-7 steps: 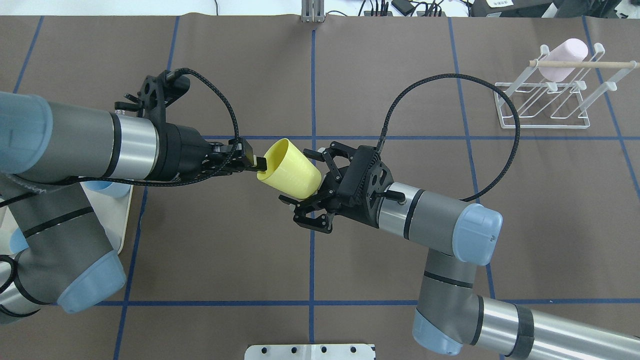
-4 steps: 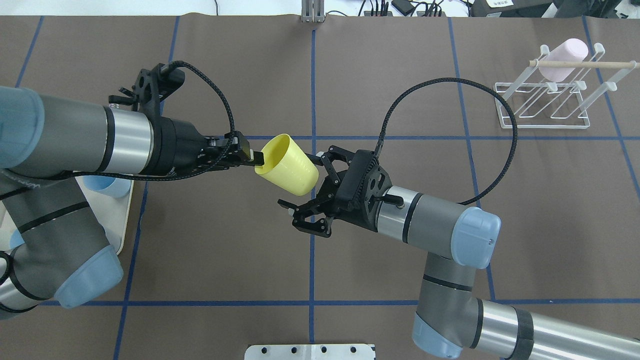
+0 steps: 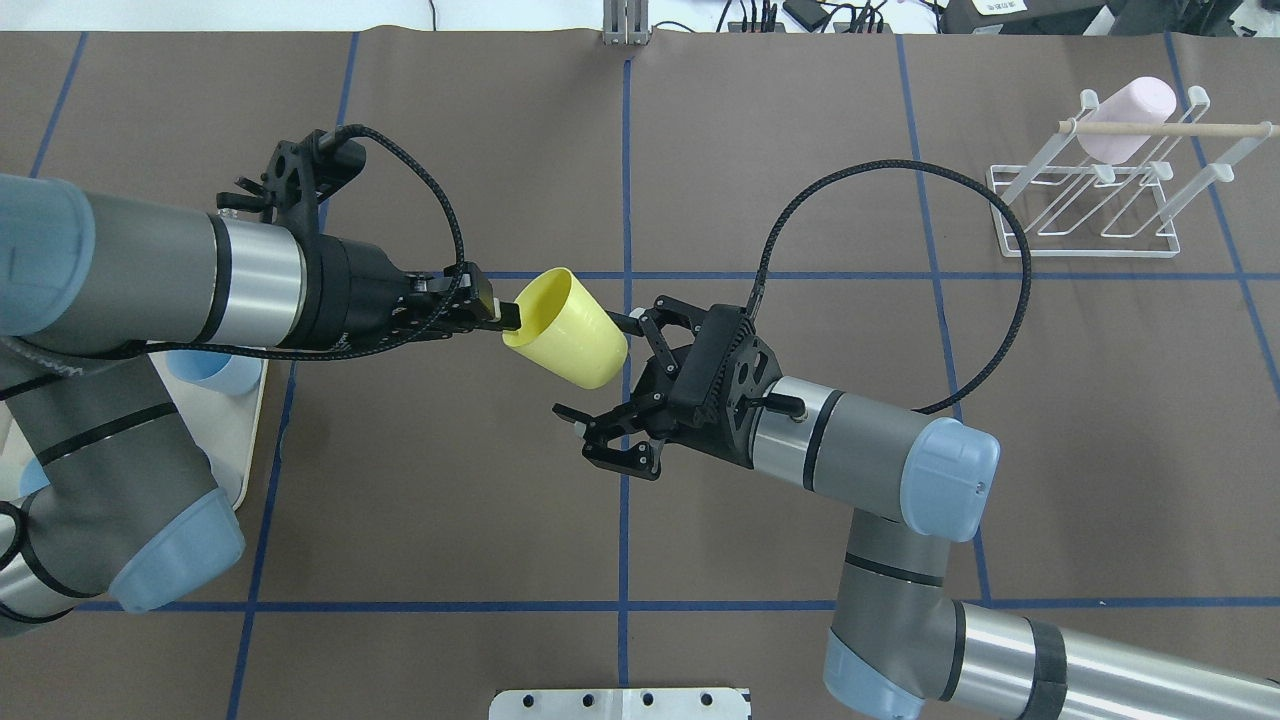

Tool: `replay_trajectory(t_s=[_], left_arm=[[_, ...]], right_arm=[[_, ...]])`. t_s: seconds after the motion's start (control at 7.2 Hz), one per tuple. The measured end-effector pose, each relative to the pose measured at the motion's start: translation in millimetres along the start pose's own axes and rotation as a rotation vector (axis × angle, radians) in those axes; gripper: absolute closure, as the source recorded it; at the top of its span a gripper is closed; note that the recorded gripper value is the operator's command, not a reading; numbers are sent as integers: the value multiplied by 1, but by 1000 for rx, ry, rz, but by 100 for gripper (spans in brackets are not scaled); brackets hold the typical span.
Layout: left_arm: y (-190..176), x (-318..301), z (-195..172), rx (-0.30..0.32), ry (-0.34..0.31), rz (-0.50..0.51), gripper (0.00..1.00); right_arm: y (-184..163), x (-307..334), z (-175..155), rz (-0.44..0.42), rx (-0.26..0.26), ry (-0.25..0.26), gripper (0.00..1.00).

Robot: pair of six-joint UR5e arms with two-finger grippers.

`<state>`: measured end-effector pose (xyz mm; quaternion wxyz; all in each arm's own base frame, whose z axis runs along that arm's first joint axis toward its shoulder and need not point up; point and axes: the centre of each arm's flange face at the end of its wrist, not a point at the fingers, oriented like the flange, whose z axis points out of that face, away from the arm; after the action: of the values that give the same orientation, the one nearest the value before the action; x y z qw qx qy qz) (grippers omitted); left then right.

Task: Transfer IKEA cup to right arm and place on rack

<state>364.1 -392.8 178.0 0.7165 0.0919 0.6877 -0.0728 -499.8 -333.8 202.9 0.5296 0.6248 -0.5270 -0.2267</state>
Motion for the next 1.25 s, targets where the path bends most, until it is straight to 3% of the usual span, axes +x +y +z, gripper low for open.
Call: replay_trajectory(t_s=[0.69, 1.11, 1.25], left_arm=[[3, 1, -1, -9, 4, -1, 100], [5, 1, -1, -11, 4, -1, 100], [5, 1, 0, -11, 4, -1, 100]], right_arm=[[-5, 2, -1, 0, 12, 11, 2], [-7, 2, -2, 2, 18, 14, 19], [-8, 2, -2, 5, 19, 14, 29]])
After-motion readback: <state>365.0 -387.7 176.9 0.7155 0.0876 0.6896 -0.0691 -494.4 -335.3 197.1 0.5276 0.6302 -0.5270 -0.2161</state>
